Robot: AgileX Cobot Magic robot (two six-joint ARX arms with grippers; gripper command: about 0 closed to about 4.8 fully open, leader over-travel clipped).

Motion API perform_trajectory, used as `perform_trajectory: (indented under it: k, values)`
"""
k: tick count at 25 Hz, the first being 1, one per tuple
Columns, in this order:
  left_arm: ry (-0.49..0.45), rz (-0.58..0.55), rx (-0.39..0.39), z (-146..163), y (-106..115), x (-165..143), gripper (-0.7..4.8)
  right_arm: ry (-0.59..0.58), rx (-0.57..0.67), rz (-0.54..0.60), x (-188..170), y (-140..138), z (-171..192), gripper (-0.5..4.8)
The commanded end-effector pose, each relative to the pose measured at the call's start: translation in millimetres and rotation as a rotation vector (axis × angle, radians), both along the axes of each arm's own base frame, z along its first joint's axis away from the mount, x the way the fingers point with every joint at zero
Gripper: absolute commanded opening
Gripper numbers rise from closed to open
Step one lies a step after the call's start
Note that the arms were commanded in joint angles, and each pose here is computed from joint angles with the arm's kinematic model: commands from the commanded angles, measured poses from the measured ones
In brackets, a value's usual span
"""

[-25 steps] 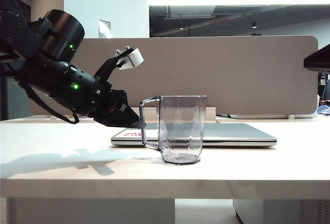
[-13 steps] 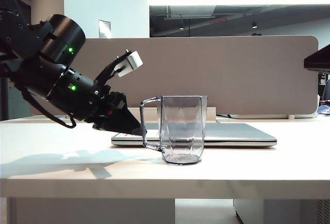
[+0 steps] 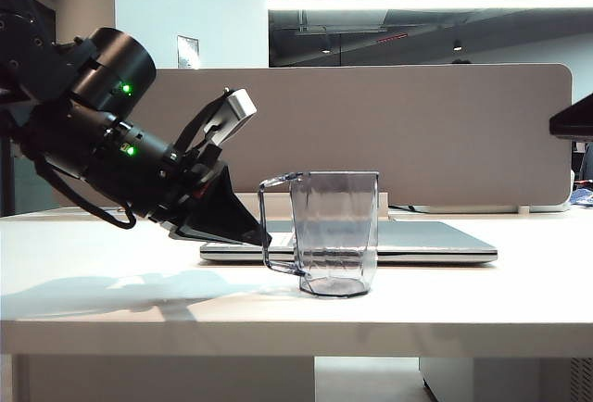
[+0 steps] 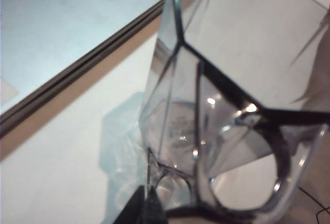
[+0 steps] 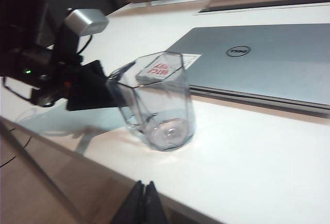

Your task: Pick up the water cup and place it on the side of the laptop close to you.

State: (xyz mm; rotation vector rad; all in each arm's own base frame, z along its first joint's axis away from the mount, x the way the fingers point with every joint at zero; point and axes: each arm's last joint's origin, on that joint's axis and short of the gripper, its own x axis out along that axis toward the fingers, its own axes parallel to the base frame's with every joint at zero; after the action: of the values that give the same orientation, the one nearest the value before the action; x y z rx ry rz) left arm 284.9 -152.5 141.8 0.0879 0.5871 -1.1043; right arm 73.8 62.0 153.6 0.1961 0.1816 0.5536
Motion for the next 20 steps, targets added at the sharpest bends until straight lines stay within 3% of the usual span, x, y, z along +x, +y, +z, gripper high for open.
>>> perform_trajectory:
  k: [1,10,20]
  values:
    - [0.018,-0.012,-0.001,3,-1,-2,-0.05,-0.002,0.0,-0.012,0,0,-1,-0.09]
    - [0.081,-0.01,0.03,2,1,-7,-0.06,-0.002,0.0,-0.012,0,0,-1,-0.09]
    - [0.11,-0.063,-0.003,5,-6,-13,-0.05,-0.002,-0.001,-0.012,0,0,-1,-0.09]
